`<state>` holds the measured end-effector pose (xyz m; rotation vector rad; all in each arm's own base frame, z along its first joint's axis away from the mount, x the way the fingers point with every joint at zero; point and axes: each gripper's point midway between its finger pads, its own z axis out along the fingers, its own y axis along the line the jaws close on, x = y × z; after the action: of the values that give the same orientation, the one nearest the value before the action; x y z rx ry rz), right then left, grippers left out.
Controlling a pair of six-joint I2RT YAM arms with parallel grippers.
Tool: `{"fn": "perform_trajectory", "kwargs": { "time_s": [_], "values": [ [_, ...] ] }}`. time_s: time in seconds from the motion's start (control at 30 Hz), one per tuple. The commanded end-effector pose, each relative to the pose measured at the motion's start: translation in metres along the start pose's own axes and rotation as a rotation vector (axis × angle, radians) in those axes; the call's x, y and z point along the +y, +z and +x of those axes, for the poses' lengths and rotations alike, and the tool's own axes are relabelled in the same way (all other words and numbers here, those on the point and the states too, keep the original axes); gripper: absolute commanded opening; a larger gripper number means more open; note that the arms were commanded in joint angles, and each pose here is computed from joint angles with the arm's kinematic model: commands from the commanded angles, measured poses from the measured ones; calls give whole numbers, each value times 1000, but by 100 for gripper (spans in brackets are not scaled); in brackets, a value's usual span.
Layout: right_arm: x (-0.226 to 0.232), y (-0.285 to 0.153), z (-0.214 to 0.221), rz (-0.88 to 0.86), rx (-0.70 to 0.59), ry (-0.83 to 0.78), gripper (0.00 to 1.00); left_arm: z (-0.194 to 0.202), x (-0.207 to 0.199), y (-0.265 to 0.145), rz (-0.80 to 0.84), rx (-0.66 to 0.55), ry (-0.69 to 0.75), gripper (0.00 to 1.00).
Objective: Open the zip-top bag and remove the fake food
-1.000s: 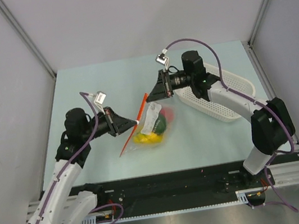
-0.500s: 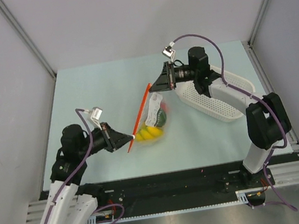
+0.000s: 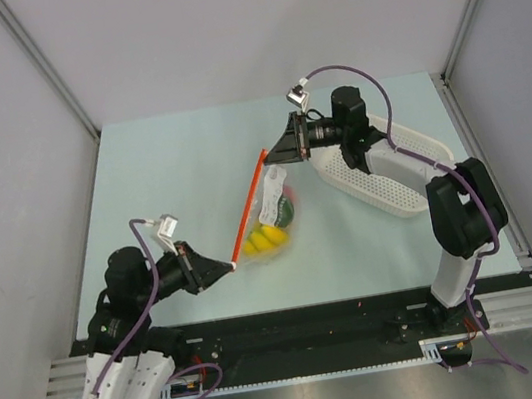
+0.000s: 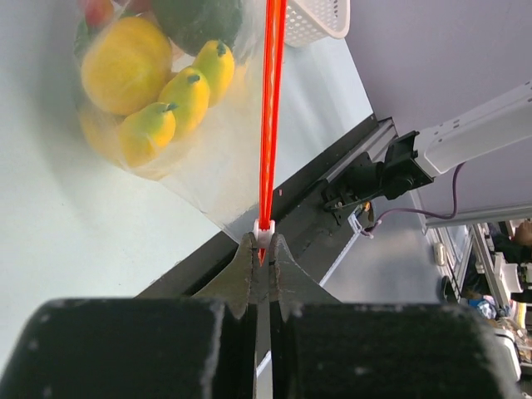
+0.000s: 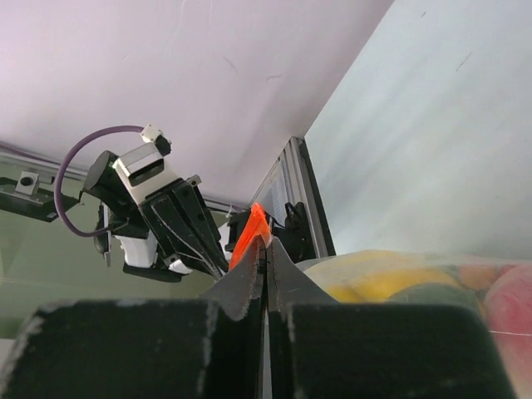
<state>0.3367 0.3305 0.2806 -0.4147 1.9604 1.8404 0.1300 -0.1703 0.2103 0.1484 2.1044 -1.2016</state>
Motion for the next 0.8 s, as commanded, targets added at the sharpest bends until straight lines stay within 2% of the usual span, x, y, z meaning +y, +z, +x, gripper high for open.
{"fn": "perform_trajectory", "kwargs": {
  "time_s": [0.0,0.13,0.17,0.2,0.23,0.33,0.4,0.43,0.5,0.6,0.67,0.77],
  "values": [
    [6,-2,-18,-19,-58,-82,0,17,5,-4,-20,48,-57,0],
    [8,0,-11,-35,-27,-91,0,15,-1,-4,5,52,-46,0],
    [11,0,-6,-57,1,-91,0,12,-2,-4,6,48,-33,7],
    [13,0,-3,-70,17,-90,0,10,-2,-4,3,44,-25,17],
    [16,2,1,-87,33,-100,0,2,-6,-6,1,28,-6,40],
    [30,4,16,-154,109,-133,0,-20,-13,-6,-20,-1,42,66],
    [37,4,27,-190,162,-143,0,-35,-9,-1,-63,-3,57,69],
    [41,4,31,-205,179,-146,0,-52,-13,-4,-96,-47,81,69],
    [46,6,41,-231,222,-145,0,-68,-4,1,-162,-52,96,68],
    [55,7,51,-272,270,-154,0,-100,1,4,-226,-133,139,67],
    [60,8,56,-285,289,-149,0,-108,-2,12,-192,-133,170,67],
    [63,9,55,-290,286,-146,0,-100,1,30,-136,-47,168,65]
  ]
}}
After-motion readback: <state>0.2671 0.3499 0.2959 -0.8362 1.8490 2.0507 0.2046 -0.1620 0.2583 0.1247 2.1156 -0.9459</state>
